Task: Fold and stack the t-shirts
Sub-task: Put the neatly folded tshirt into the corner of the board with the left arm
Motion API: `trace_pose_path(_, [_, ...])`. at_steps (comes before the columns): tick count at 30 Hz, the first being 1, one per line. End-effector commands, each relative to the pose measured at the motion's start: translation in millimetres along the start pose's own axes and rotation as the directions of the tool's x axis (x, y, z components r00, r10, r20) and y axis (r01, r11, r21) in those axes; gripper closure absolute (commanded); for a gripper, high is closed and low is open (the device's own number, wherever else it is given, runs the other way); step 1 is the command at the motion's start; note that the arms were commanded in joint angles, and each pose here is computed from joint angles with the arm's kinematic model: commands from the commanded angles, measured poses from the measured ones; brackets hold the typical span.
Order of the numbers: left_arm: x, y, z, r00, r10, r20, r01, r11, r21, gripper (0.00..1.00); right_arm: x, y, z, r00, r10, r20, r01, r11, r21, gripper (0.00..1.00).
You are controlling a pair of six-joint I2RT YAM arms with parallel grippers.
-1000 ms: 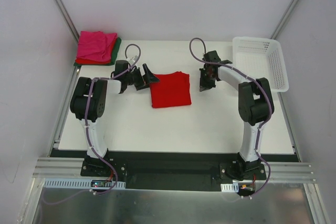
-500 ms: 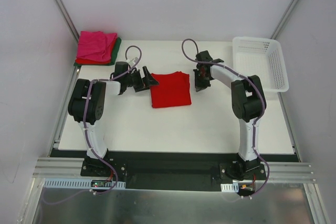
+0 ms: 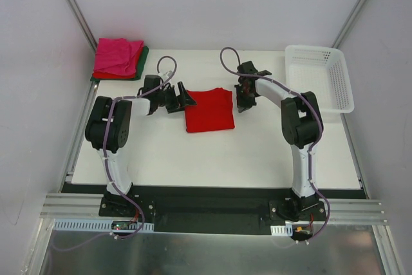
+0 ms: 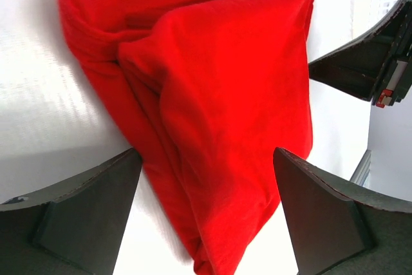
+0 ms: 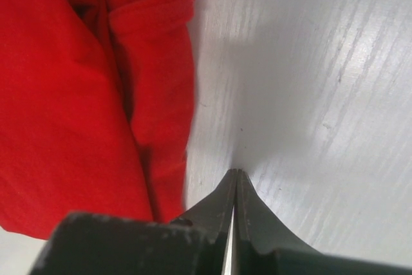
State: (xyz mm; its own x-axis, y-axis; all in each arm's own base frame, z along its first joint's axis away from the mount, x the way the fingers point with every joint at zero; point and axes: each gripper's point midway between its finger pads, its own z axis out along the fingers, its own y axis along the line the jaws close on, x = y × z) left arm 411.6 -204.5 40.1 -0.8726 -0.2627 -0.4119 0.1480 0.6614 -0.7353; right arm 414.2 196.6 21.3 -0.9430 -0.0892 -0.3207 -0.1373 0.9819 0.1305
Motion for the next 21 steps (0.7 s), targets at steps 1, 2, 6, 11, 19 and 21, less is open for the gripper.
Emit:
trace_pose_path(1, [76,34,9,0.968,-0.128,-0.216,0.098,0.984,-0.146,0.14,6,18,1,0.999,-0.029,-0.037,0.027,0.999,-0.045,0.99])
trace_pose_path(2, [80,30,12,0.966,-0.122,-0.229,0.091,0.986,-0.140,0.14,6,22,0,0.999,-0.033,-0.037,0.031,0.998,-0.054,0.99])
trace_pose_path(6, [87,23,18,0.962,-0.109,-0.252,0.078,0.989,-0.130,0.14,7,30,1,0.998,-0.047,-0.044,0.044,0.996,-0.072,0.99])
trace_pose_path(11, [93,14,24,0.955,-0.101,-0.280,0.071,0.991,-0.115,0.14,9,42,1,0.997,-0.060,-0.047,0.056,0.994,-0.096,0.99])
trace_pose_path(19, [97,7,30,0.950,-0.100,-0.296,0.073,0.992,-0.103,0.13,16,51,1,0.995,-0.072,-0.066,0.064,0.991,-0.115,0.99])
trace_pose_path(21, [99,5,31,0.948,-0.102,-0.302,0.075,0.992,-0.099,0.13,16,51,1,0.995,-0.071,-0.067,0.062,0.991,-0.117,0.99])
